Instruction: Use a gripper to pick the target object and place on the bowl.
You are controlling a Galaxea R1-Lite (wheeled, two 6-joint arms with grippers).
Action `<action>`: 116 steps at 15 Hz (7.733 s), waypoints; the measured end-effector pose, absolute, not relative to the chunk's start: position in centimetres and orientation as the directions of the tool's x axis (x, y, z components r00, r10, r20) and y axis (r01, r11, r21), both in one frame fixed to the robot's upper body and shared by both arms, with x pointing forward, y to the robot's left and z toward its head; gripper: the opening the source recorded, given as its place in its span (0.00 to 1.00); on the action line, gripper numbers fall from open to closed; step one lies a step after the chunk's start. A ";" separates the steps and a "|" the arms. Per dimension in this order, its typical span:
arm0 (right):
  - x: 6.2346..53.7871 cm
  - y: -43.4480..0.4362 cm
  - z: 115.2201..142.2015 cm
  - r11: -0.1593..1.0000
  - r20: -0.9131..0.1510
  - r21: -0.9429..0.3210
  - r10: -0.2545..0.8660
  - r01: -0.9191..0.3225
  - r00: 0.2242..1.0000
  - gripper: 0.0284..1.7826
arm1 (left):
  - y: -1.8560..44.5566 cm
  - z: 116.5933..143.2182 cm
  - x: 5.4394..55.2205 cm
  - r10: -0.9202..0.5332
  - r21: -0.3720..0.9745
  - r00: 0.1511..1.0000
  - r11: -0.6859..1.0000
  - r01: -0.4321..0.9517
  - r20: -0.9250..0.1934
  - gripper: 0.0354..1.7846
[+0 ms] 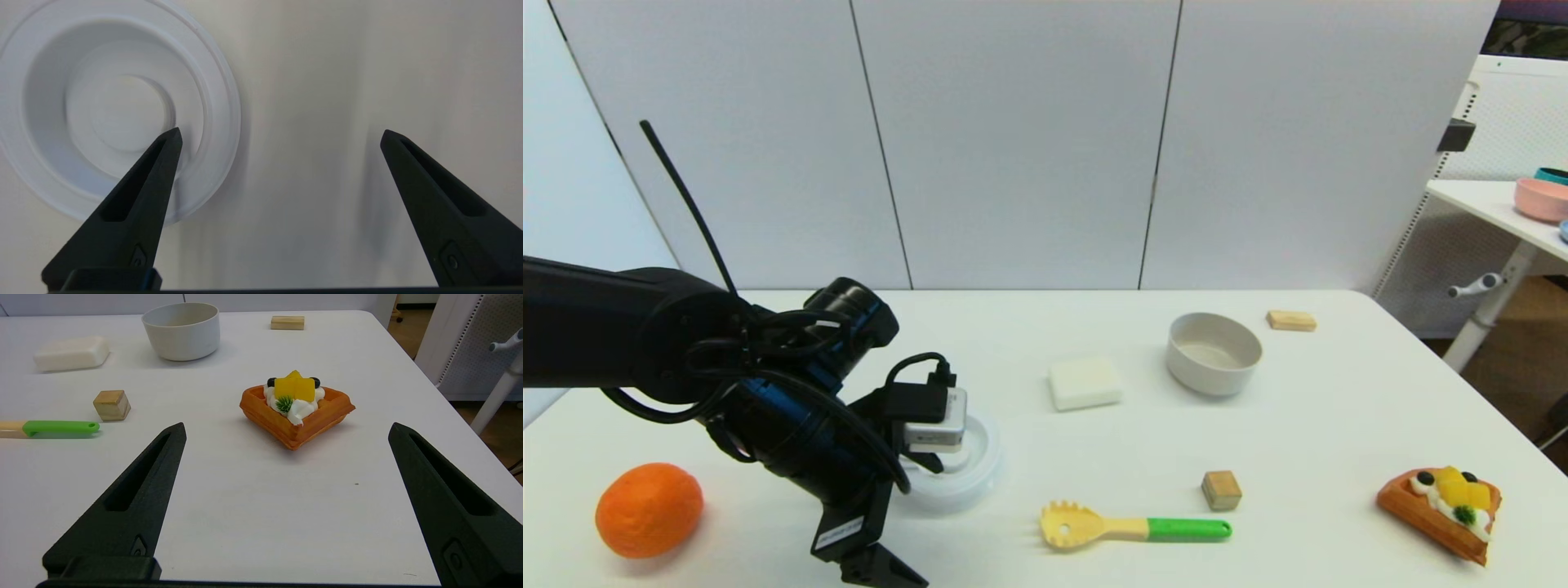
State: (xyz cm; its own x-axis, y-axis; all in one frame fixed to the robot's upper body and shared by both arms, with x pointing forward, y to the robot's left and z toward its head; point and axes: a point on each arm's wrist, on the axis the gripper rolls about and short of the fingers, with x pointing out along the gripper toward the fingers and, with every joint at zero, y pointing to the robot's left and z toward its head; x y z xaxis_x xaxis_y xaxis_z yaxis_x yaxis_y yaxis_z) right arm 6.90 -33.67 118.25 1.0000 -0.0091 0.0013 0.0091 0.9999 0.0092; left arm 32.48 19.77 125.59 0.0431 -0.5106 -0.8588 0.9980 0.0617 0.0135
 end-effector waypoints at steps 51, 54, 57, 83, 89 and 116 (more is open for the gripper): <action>6.9 -33.7 118.2 1.000 0.001 0.009 -0.009 0.009 1.000 0.96 | 7.1 138.1 39.5 -0.833 0.354 0.278 0.107 0.929 -0.477 0.06; 6.9 -33.7 118.2 1.000 0.001 0.009 -0.009 0.009 1.000 0.96 | 3.8 137.5 40.3 -0.889 0.357 0.281 0.147 0.923 -0.361 0.06; 6.9 -33.7 118.2 1.000 0.001 0.009 -0.009 0.009 1.000 0.96 | 1.2 137.2 40.8 -0.933 0.346 0.286 0.199 0.917 -0.219 0.06; 6.9 -33.7 118.2 1.000 0.001 0.009 -0.009 0.009 1.000 0.96 | -6.1 123.7 45.0 -0.956 0.145 0.262 0.243 0.959 -0.131 0.06; 6.9 -33.7 118.2 1.000 0.001 0.010 -0.009 0.009 1.000 0.96 | -6.1 123.9 45.0 -0.956 0.155 0.262 0.241 0.958 -0.130 0.06; 6.9 -33.7 118.2 1.000 0.001 0.009 -0.009 0.009 1.000 0.96 | 17.0 138.9 31.3 -0.754 0.231 0.594 0.548 0.804 -0.281 0.90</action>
State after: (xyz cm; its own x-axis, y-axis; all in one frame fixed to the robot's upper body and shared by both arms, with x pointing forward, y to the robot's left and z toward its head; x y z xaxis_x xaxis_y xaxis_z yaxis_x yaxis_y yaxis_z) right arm 6.90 -33.67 118.25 1.0000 -0.0091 0.0013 0.0091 0.9999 0.0092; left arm 31.28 16.99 138.86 0.5942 -0.7537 -0.2808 0.8041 0.5478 0.2311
